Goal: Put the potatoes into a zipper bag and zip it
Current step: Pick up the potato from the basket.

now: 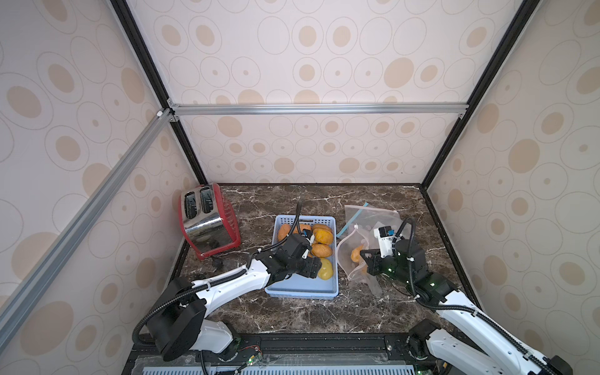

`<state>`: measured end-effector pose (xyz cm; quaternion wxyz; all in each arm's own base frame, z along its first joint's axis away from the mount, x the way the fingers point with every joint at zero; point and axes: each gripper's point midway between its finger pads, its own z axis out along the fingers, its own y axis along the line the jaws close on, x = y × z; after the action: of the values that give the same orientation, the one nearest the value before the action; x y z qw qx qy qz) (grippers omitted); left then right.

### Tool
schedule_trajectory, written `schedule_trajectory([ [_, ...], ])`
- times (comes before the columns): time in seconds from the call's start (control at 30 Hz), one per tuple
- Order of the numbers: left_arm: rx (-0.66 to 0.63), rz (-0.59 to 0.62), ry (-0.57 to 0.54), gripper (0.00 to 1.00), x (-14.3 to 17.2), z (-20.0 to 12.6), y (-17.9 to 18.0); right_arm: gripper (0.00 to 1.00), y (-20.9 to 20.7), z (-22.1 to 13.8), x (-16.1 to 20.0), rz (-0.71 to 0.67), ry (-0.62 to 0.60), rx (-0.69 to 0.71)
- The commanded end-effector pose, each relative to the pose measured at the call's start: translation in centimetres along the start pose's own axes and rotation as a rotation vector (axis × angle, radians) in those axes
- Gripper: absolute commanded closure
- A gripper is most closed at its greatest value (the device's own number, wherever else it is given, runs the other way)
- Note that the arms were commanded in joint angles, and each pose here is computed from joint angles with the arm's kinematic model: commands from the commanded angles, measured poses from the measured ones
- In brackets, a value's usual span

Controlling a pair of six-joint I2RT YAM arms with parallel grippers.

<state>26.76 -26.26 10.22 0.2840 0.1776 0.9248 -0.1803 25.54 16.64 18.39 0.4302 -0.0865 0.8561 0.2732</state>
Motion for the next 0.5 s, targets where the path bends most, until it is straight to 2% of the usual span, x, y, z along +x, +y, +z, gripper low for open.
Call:
schedule_trajectory([
  [0.0, -0.095, 0.02, 0.009, 0.16, -1.1, 0.6, 1.9, 1.0, -0.2, -0.1, -0.4, 0.004, -0.025, 0.005],
  [0.23, -0.124, 0.014, 0.027, 0.13, -2.1, 2.2, 3.2, 1.0, -0.3, 0.0, -0.4, 0.002, -0.024, 0.008],
  [0.47, -0.106, 0.008, 0.073, 0.14, -0.4, 3.4, 3.5, 1.0, -0.3, 0.1, -0.3, 0.003, -0.018, 0.007],
])
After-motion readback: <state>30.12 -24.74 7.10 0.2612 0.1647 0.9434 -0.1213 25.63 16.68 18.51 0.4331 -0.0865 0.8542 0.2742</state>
